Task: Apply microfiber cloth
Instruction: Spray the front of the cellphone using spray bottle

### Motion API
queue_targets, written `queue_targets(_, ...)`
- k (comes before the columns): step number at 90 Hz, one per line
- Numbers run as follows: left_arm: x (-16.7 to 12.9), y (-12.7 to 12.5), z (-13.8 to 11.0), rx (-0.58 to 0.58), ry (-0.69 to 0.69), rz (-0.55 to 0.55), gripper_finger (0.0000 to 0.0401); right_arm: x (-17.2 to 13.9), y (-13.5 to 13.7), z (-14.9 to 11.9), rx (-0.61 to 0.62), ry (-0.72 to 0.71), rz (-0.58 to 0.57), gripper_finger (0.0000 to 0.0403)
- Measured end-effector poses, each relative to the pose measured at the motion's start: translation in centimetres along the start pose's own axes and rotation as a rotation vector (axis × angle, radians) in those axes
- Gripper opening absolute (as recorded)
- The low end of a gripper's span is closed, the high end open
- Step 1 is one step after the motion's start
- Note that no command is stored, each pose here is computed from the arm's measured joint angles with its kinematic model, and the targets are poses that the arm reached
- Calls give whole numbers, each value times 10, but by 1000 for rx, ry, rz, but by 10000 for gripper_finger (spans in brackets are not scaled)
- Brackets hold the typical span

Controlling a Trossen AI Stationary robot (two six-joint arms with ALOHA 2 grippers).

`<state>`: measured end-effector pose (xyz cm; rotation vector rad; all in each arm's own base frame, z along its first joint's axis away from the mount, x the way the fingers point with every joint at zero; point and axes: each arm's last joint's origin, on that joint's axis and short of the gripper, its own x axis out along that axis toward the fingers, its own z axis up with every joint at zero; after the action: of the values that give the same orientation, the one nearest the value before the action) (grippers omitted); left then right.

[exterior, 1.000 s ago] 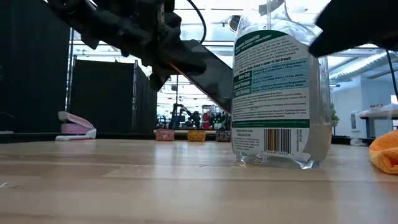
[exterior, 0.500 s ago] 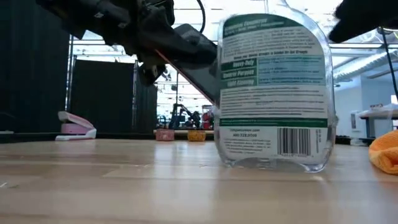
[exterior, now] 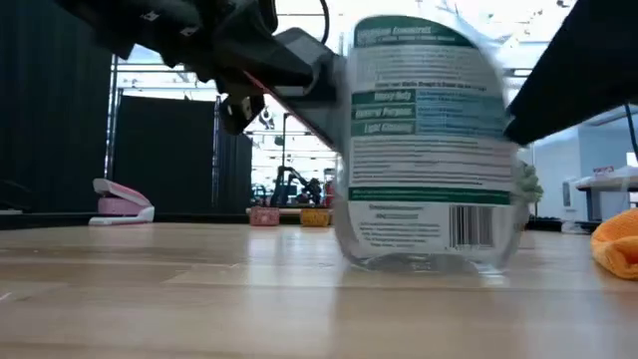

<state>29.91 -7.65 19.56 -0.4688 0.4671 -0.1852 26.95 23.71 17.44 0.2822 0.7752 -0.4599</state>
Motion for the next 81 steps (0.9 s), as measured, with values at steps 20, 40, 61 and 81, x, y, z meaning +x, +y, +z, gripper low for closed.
queue_targets(20, 0, -9, -5, -25, -8, 5, 9, 1, -20, 12, -61, 27, -122, 148)
queue_targets(40, 0, -13, -8, -45, -3, 20, 9, 9, -27, 24, -88, 40, -149, 148)
queue_targets(61, -5, -17, -19, -87, 97, 49, 9, -17, -30, 25, -88, 66, -111, 148)
queue_targets(81, -7, -32, -25, -100, 110, 0, 9, -25, -18, 19, -46, -49, -50, 148)
